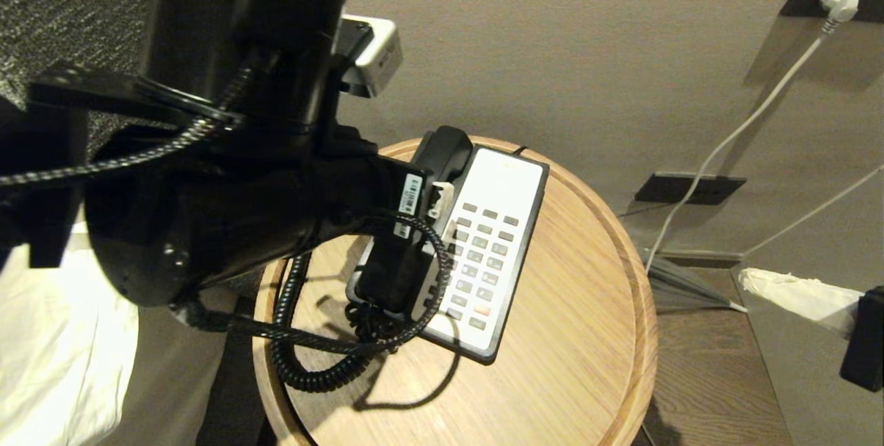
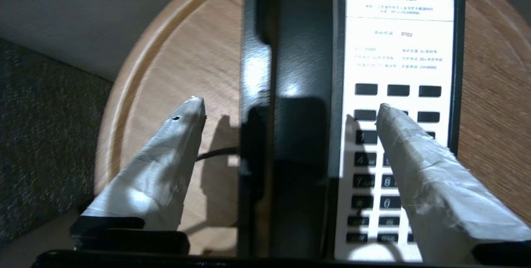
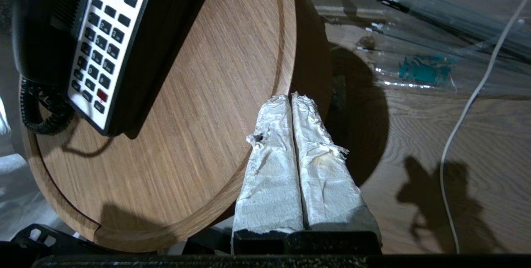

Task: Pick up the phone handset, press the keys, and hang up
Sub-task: Put the handset back, then end the call using the dial pad

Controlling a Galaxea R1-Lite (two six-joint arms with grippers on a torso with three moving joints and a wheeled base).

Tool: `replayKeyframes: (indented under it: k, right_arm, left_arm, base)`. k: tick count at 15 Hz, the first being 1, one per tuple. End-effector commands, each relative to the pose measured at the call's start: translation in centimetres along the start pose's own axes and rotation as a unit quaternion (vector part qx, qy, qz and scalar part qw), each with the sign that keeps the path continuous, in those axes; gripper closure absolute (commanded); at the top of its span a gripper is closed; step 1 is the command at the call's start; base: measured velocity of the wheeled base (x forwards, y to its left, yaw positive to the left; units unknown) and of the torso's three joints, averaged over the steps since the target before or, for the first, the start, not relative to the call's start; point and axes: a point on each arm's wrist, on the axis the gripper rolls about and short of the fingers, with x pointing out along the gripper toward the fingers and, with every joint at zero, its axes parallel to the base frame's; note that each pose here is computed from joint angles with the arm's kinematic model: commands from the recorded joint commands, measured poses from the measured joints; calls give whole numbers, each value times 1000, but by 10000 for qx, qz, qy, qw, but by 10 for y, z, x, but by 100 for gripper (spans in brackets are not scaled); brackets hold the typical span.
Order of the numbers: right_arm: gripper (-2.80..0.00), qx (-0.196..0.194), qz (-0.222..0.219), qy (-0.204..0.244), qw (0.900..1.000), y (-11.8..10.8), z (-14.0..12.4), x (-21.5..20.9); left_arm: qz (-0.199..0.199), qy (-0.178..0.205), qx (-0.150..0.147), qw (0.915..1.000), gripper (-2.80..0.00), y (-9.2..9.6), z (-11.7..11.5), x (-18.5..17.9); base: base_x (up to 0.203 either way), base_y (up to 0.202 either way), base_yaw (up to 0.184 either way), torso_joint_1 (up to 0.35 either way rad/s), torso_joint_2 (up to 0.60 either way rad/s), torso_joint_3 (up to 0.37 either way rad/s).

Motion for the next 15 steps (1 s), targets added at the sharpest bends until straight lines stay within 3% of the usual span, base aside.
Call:
replayKeyframes:
  k: [1,10,15]
  right_arm:
    - [0,-15,-4,65,10000,2,1,4]
    - [0,-87,-65,320,9994,7,-1,24]
    - [0,-295,809,586,9946,50,12,47]
  left_arm:
    - [-1,-269,-192,9995,0,19,3,-34]
    - [-20,-242,-1212,9923,0,52,-18,-90]
    - [-53,-439,-1501,9877,0,66,-24,-113]
  base:
    - [0,0,0,0,0,0]
    - [0,0,0,0,0,0]
    - [0,0,0,0,0,0]
